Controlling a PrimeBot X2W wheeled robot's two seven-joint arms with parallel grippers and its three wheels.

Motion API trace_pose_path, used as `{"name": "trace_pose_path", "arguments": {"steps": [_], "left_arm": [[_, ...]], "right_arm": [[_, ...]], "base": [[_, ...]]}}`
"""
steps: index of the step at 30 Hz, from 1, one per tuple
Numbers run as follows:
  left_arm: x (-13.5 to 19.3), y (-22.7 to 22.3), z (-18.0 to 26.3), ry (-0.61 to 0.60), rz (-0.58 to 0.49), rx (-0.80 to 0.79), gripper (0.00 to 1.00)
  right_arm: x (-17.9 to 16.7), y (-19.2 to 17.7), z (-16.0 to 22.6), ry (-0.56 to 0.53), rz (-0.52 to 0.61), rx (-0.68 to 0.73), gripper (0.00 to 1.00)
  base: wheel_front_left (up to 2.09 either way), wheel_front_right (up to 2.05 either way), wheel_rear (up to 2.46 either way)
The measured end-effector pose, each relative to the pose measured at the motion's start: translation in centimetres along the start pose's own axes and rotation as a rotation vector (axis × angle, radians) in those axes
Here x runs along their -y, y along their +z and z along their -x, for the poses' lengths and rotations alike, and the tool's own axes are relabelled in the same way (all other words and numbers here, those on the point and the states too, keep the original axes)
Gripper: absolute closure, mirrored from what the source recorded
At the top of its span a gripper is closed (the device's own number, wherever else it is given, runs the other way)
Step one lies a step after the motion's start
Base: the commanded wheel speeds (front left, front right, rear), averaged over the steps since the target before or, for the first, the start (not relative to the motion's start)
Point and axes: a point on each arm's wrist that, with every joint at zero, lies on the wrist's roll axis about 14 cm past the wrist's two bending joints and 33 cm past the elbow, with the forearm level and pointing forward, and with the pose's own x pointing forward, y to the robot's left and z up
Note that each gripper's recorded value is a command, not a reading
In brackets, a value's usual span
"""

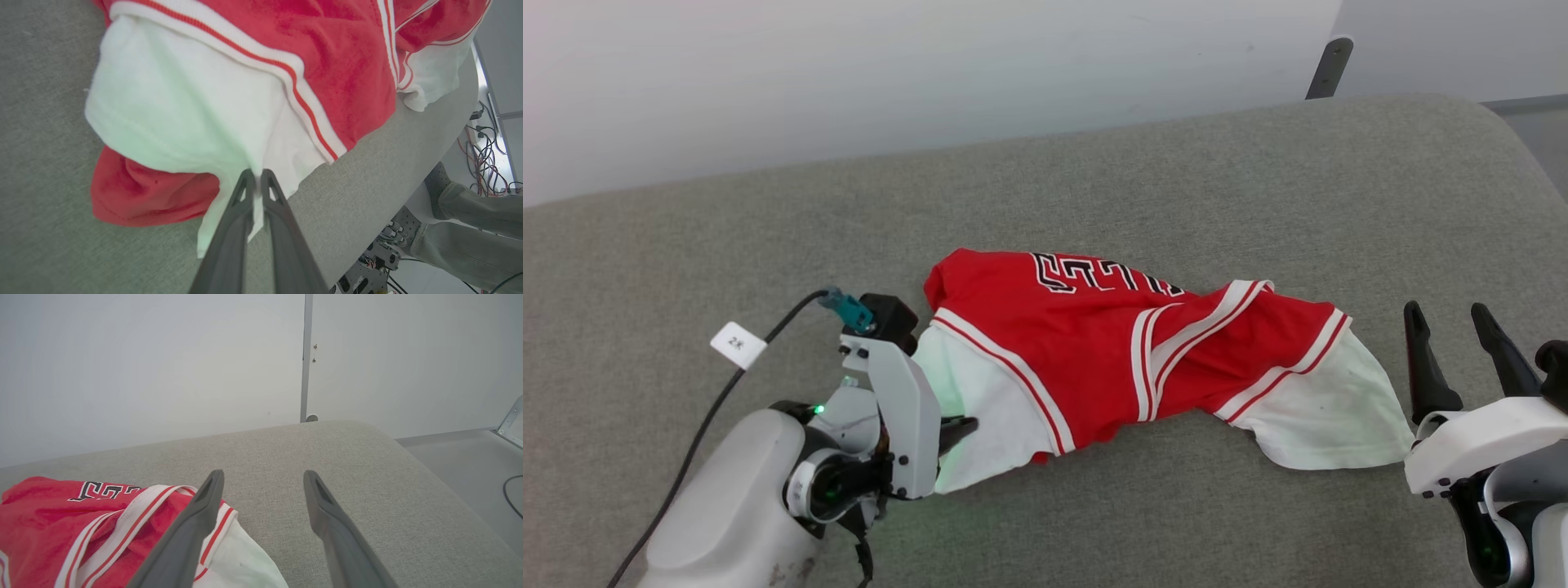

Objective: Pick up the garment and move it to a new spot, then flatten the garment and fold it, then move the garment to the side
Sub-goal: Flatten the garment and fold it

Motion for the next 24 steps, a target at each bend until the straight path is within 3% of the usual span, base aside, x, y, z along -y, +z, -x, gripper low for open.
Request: {"name": "trace_pose_path", "arguments": {"steps": [15, 24], "left_arm": [[-0.8, 1.4, 0.7, 0.007, -0.011, 0.054, 1.0], [-2.7, 3.4, 4.2, 0.076, -0.043, 0.118, 1.0]], "right_arm": [[-1.0, 1.3, -0.6, 0.039, 0.022, 0.077, 0.0], [-1.7, 2.1, -0.6, 0.063, 0.03, 0.103, 0.0]], "base": [[0.0, 0.0, 0.0], [0.0, 0.0, 0.0]]}}
